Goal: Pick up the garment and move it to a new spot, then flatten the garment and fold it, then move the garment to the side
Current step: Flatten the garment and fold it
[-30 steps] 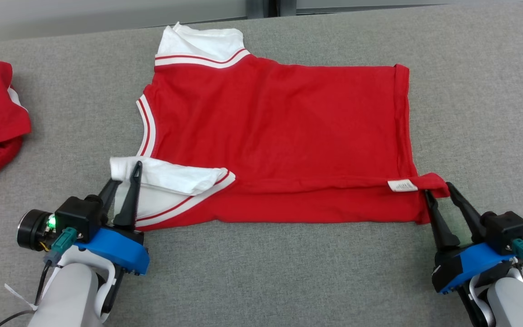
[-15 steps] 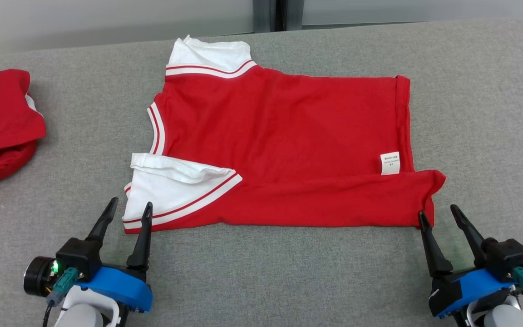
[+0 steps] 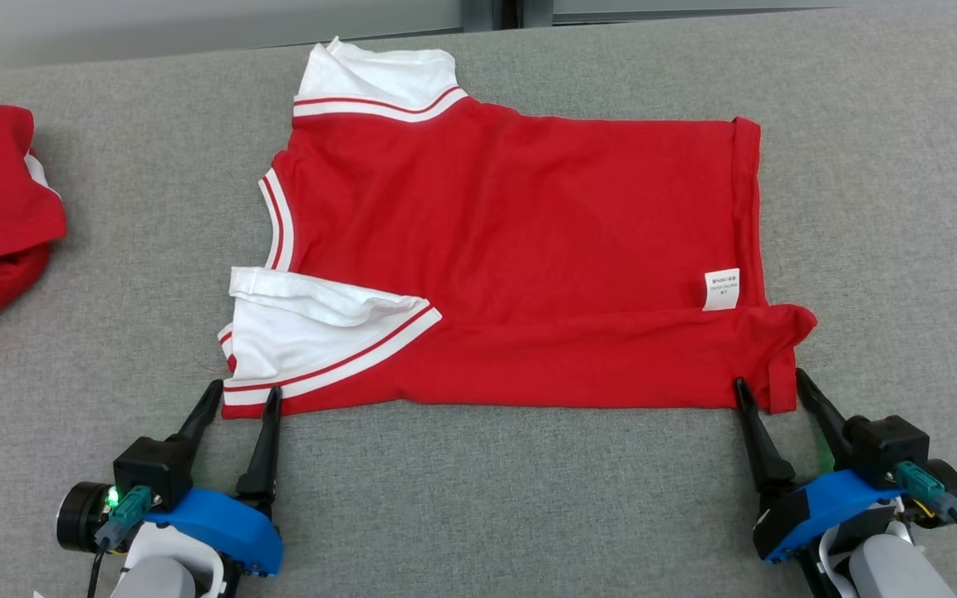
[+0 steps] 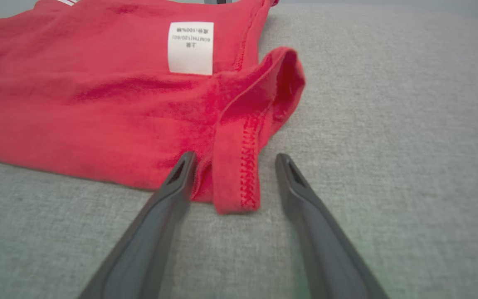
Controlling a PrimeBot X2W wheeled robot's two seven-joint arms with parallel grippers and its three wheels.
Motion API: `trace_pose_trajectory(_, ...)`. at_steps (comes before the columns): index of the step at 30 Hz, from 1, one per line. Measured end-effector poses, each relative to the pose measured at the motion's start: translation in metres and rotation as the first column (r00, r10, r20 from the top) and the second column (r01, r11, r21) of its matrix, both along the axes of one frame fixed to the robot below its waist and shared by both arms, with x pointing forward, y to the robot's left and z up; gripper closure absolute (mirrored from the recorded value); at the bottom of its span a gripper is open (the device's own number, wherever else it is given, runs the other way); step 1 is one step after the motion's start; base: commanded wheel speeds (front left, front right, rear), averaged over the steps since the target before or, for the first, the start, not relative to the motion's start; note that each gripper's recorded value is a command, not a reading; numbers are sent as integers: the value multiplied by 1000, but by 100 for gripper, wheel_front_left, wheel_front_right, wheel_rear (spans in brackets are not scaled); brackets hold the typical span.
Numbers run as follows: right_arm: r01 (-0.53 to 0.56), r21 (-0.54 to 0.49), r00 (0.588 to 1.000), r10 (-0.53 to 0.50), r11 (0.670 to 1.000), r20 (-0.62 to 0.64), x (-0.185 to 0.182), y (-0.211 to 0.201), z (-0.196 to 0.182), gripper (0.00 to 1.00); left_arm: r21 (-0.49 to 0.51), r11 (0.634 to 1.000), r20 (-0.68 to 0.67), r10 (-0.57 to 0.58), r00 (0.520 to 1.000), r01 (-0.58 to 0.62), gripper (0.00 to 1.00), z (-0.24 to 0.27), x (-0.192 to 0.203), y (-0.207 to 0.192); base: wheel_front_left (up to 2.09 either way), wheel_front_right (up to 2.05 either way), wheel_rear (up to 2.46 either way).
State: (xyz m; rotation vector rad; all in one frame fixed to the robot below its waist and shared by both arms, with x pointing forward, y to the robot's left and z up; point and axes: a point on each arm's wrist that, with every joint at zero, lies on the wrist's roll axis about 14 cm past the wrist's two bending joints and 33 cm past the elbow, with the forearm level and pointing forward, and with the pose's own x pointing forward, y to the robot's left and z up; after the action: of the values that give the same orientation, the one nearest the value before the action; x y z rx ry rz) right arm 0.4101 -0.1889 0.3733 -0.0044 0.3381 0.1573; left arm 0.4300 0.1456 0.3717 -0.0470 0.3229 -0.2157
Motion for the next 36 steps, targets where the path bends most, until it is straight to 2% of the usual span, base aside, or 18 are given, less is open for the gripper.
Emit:
trace_pose_trajectory(1, -1, 4, 1000, 1, 1000, 0, 1, 1, 0, 0, -4, 1000, -3, 0, 1000, 0, 49, -1, 1, -1, 0, 0, 0)
trace_pose_trajectory(2, -1, 10, 1000, 2, 1000, -4, 2, 3, -1, 46, -7, 1000, -5, -1, 1000, 1, 72, -1, 1, -2, 0, 0, 0)
trace_pose_trajectory(3, -2, 13, 1000, 2, 1000, -6, 3, 4, -2, 95, -9, 1000, -5, -5, 1000, 4, 98, -1, 2, -2, 0, 0, 0)
trace_pose_trajectory(4, -2, 19, 1000, 2, 1000, -7, 3, 5, -2, 100, -11, 1000, -5, -6, 1000, 6, 100, 0, 2, -4, 0, 0, 0)
trace_pose_trajectory(12, -2, 33, 1000, 2, 999, 11, 0, 8, 7, 100, -32, 999, 34, 2, 999, -1, 100, 16, -3, -6, 0, 0, 0)
trace_pose_trajectory(24, 21, 46, 999, -23, 999, 41, -44, -2, 22, 100, -80, 993, 60, 93, 994, -89, 100, 33, -66, 4, 0, 0, 0)
trace_pose_trajectory(30, 28, 62, 1000, -28, 998, 2, -67, 2, 22, 100, -90, 988, 21, 128, 992, -125, 100, 25, -96, 8, 0, 0, 0)
trace_pose_trajectory(35, 41, 75, 999, -39, 996, -35, -79, 4, 19, 98, -99, 986, -2, 132, 991, -132, 99, 20, -103, 7, 0, 0, 0)
trace_pose_trajectory(36, 44, 77, 999, -42, 996, -34, -80, 4, 20, 20, -101, 986, -5, 134, 991, -134, 20, 19, -103, 6, 0, 0, 0)
